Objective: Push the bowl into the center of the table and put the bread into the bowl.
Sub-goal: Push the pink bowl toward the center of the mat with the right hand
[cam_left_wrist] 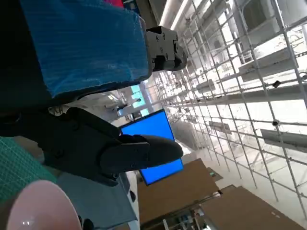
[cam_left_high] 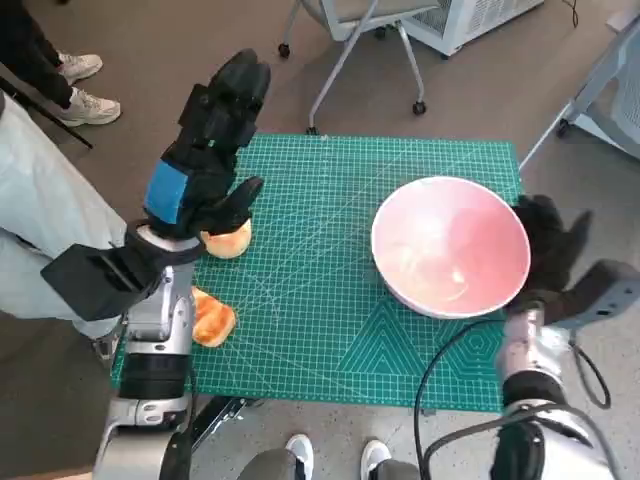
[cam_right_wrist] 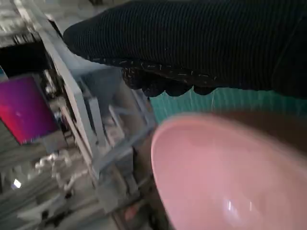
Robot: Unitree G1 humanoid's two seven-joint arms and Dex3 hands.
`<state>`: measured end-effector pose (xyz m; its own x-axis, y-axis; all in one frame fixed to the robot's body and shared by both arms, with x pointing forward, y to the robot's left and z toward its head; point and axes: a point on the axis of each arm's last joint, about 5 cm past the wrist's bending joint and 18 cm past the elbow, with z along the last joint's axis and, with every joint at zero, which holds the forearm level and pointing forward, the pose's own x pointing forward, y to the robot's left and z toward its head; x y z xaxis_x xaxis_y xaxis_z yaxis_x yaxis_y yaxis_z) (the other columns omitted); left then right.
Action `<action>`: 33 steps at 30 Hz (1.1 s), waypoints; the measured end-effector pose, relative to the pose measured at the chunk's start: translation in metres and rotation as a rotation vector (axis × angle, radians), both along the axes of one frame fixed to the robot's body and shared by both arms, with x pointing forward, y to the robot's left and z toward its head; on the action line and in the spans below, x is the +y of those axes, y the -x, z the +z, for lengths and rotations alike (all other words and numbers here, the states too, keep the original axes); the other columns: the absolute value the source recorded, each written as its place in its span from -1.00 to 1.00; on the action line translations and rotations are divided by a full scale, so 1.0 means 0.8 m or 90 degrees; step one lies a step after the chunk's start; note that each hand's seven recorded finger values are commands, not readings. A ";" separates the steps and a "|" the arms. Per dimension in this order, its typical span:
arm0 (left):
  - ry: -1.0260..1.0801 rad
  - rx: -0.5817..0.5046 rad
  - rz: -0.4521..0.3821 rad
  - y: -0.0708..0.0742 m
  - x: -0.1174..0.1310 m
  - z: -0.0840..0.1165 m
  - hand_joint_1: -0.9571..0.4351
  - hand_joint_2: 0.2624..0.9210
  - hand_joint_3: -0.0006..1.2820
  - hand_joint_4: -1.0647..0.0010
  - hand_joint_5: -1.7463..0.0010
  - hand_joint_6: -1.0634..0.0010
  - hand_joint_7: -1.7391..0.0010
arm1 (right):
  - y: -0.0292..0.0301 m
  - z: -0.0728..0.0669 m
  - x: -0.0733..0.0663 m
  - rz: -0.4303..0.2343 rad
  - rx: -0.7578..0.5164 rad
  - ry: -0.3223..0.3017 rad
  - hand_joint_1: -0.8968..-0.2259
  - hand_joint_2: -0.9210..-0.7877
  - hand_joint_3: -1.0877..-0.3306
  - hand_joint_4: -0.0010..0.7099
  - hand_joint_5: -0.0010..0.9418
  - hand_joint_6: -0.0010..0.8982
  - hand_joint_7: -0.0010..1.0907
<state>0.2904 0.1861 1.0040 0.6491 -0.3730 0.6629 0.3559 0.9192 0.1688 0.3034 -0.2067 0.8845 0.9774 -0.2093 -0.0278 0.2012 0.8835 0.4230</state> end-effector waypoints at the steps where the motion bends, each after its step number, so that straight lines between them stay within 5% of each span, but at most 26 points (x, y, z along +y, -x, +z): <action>1: 0.000 0.000 0.001 0.001 0.001 0.000 -0.63 1.00 -0.22 0.87 0.99 1.00 0.58 | -0.0012 0.001 0.002 0.004 -0.001 -0.001 -0.08 -1.00 -0.14 -0.53 -0.97 -0.51 -0.64; 19: -0.005 0.006 0.030 0.008 0.016 -0.006 -0.62 1.00 -0.18 0.90 1.00 0.99 0.66 | -0.0217 0.022 0.042 0.081 -0.023 0.011 0.04 -1.00 -0.21 -0.54 -0.99 -0.52 -0.65; 33: -0.013 -0.006 0.057 0.012 0.020 -0.008 -0.61 1.00 -0.18 0.89 1.00 1.00 0.66 | -0.0332 0.037 0.070 0.121 -0.039 -0.009 -0.06 -1.00 -0.22 -0.62 -1.00 -0.54 -0.69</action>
<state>0.2811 0.2021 0.9980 0.6742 -0.3273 0.6621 0.2710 0.9435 0.1906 0.3300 -0.1511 0.9139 0.9993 -0.0207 0.0320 0.0044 0.8969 0.4423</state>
